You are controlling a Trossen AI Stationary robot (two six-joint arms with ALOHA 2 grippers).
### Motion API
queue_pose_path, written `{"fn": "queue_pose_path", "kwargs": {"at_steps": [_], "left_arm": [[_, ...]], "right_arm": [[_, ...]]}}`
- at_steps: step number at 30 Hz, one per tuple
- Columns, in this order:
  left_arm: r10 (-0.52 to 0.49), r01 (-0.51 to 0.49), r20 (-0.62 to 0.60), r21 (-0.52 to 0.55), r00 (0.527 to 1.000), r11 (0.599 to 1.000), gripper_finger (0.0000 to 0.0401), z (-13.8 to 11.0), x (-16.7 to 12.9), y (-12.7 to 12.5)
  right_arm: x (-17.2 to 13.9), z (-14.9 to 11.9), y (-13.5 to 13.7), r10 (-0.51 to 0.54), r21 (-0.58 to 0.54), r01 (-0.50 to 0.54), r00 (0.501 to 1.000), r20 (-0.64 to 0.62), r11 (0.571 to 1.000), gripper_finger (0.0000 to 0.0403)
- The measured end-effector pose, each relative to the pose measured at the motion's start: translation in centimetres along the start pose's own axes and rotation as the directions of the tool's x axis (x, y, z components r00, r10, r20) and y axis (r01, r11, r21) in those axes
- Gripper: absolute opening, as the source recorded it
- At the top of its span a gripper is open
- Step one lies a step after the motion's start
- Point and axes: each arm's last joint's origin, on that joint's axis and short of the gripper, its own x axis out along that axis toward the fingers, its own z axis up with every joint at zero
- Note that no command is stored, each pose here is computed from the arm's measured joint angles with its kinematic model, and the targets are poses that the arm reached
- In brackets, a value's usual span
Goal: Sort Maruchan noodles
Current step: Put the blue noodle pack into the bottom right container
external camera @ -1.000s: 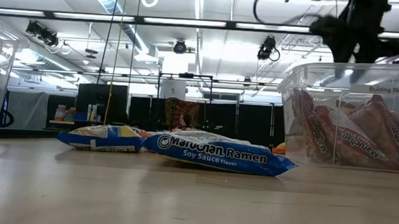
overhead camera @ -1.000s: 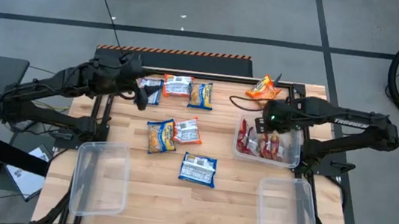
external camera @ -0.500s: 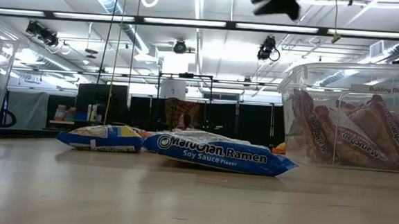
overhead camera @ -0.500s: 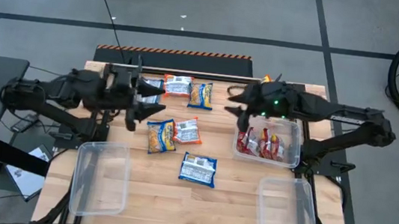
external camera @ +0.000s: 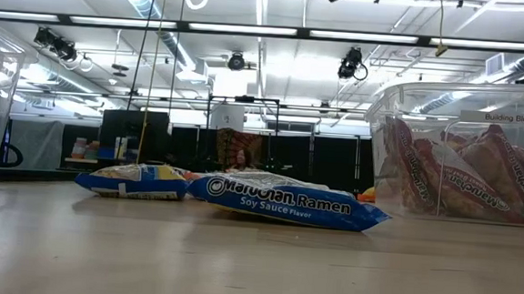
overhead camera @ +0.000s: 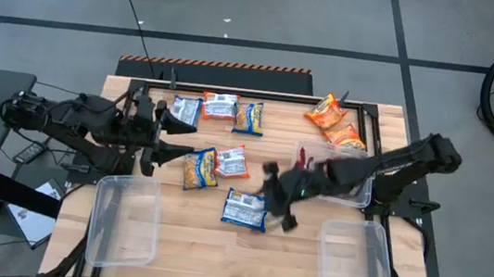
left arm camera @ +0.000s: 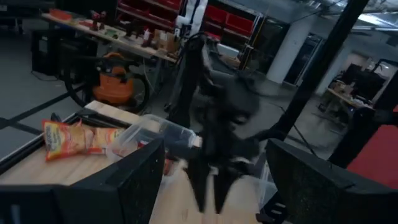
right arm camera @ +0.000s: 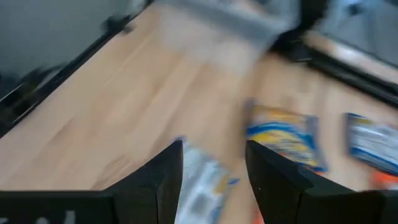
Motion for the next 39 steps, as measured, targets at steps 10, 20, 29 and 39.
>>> {"fn": "queue_pose_path", "kwargs": {"at_steps": [10,20,29,39], "left_arm": [[0.001,0.01,-0.284,0.039,0.959,0.999,0.0286,-3.2,-0.5,-0.6],[0.282,-0.199,-0.552,0.207,0.785,0.958,0.0286,-9.0,0.5,-1.5],[0.358,-0.212,-0.598,0.303,0.717,0.929,0.0286,-12.7,2.9,-3.2],[0.437,-0.201,-0.615,0.416,0.657,0.887,0.0286,-15.0,5.4,-2.9]], "right_arm": [[6.1,-2.1,4.7,-0.012,-0.052,0.002,0.98,-0.2,0.999,0.0179],[9.6,-7.3,5.9,-0.066,0.02,0.094,0.821,-0.567,0.995,0.0178],[12.1,-9.7,4.5,-0.057,0.129,0.179,0.77,-0.635,0.975,0.0177],[13.4,-9.1,3.6,-0.002,0.193,0.121,0.852,-0.523,0.974,0.0077]]}}
